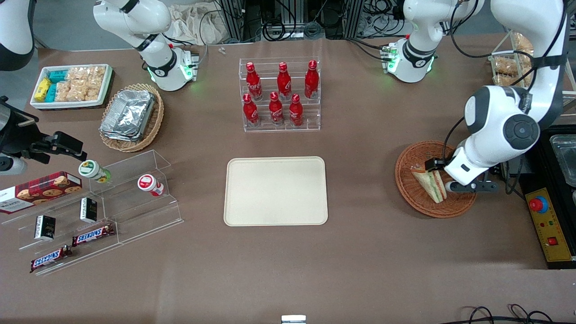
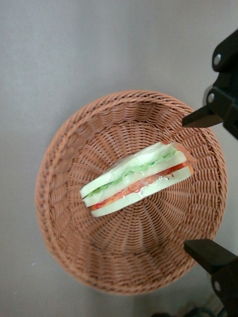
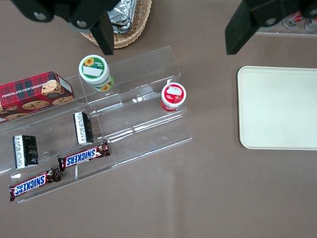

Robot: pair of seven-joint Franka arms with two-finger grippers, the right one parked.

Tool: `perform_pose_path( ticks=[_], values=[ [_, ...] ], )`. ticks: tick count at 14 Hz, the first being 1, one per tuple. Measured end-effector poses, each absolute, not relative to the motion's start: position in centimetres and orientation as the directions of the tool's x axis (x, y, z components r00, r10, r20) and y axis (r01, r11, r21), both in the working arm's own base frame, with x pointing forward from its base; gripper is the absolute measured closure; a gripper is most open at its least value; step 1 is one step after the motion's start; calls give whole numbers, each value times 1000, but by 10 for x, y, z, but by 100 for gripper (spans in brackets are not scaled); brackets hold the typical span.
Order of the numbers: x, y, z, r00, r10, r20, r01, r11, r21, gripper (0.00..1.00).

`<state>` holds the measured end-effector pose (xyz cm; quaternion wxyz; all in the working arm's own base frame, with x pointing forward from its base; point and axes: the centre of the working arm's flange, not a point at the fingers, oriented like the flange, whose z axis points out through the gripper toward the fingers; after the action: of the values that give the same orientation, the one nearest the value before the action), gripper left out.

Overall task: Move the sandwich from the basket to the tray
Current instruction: 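Lower the left gripper and close it on the wrapped sandwich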

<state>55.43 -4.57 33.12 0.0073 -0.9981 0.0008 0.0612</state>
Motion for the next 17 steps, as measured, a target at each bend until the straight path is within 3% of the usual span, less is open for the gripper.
perform_pose_path(
  ticks=[8, 13, 14, 17],
  values=[
    [556, -46, 289, 989, 70, -131, 69, -998, -11, 0],
    [550, -31, 260, 990, 103, -95, 103, -995, -6, 2],
    [549, -27, 254, 989, 111, -96, 111, -994, -7, 5],
    [549, -26, 245, 987, 126, -104, 126, -992, -7, 37]
  ],
)
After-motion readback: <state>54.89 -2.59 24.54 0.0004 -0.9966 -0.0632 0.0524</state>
